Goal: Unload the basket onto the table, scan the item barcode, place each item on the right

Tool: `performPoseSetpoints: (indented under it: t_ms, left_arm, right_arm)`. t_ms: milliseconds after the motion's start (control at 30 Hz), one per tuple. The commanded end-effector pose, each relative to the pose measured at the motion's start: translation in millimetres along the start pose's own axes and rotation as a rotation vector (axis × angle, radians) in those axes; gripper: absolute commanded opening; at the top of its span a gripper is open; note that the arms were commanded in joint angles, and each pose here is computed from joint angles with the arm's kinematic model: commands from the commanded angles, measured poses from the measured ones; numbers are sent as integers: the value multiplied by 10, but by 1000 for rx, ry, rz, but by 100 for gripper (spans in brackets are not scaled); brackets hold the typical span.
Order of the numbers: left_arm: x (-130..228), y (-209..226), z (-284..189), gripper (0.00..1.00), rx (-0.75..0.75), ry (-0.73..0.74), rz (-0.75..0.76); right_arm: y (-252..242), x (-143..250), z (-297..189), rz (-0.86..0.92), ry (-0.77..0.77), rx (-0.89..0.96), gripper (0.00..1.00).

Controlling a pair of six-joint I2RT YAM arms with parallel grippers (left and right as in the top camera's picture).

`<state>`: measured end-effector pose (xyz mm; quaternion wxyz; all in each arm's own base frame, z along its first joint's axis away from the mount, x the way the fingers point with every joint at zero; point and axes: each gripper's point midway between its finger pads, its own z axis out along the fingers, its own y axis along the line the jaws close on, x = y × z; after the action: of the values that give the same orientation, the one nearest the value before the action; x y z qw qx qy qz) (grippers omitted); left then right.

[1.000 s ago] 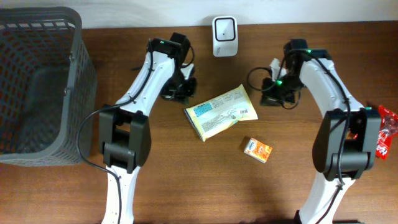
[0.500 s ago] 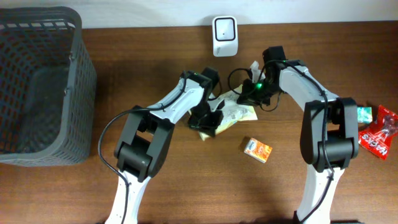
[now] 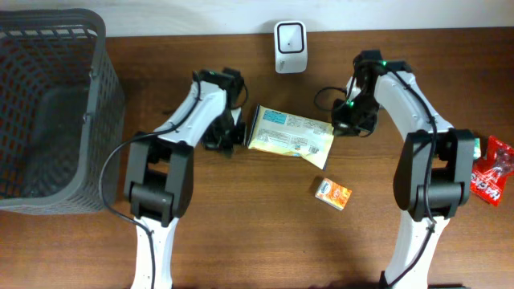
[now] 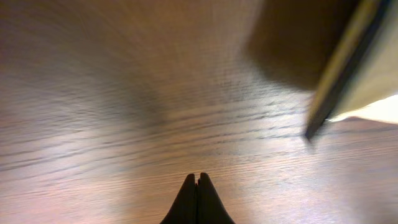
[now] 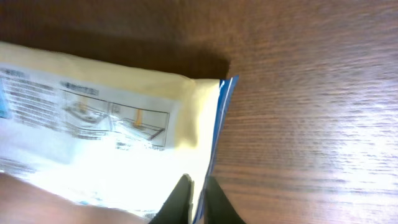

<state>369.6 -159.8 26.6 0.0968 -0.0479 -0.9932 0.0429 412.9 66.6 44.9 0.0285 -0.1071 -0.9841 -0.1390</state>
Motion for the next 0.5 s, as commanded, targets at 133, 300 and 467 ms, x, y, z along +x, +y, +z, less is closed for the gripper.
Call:
performPoseSetpoints:
  t_ms: [133, 300, 467]
  left_arm:
    - [-163, 91, -571, 22, -1, -160, -26]
    - [-161, 92, -570, 42, -1, -159, -25]
    - [-161, 92, -570, 47, -1, -159, -25]
  right_arm:
    - [-249, 44, -108, 2, -12, 132, 99]
    - [-141, 168, 210, -6, 44, 11, 99]
    - [-22, 288, 423, -4, 76, -100, 98]
